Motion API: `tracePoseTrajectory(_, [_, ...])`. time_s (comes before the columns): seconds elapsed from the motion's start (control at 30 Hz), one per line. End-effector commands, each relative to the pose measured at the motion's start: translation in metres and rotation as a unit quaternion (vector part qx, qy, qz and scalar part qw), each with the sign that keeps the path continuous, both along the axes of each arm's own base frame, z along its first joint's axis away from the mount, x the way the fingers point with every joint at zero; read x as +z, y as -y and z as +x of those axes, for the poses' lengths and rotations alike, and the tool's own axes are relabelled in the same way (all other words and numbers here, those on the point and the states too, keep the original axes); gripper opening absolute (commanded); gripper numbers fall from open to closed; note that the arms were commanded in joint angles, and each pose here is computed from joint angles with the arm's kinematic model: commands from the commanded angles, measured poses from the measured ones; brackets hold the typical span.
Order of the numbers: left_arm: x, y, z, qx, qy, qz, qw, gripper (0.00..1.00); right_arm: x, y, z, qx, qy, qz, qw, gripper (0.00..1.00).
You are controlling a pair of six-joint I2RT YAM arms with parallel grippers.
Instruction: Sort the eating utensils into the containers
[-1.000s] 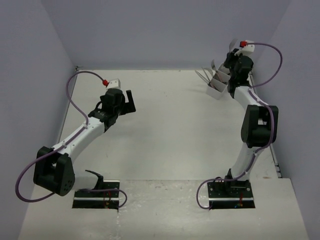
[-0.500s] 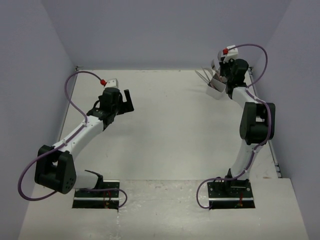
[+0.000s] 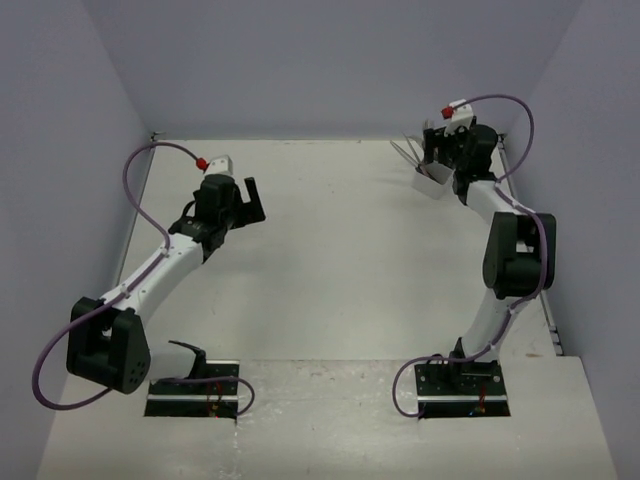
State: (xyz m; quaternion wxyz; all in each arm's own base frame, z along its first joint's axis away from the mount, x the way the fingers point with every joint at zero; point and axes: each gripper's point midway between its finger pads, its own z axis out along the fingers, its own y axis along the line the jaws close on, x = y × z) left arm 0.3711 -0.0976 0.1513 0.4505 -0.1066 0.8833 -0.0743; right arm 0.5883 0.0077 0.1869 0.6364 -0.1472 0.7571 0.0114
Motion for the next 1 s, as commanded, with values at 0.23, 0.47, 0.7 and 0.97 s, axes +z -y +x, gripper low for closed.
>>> tracePoseTrajectory(0.23, [0.04,-0.015,-0.009,0.022,0.068,-0.01,0.997,1.0,0.142,0.011,-0.124,-0.157,0.072,0.221,0.96,0.99])
tracePoseTrajectory(0.47, [0.01,-0.04,-0.028,0.087,0.044,-0.005,0.995,1.0,0.076,0.041,-0.227,-0.292,0.031,0.303,0.907,0.99])
tracePoseTrajectory(0.7, [0.015,-0.032,-0.019,0.073,0.054,-0.03,0.995,1.0,0.032,0.064,-0.271,-0.377,0.0,0.295,0.878,0.99])
tracePoseTrajectory(0.97, [0.002,-0.032,-0.021,0.073,0.044,-0.03,0.996,1.0,0.01,0.056,-0.26,-0.358,-0.025,0.286,0.888,0.99])
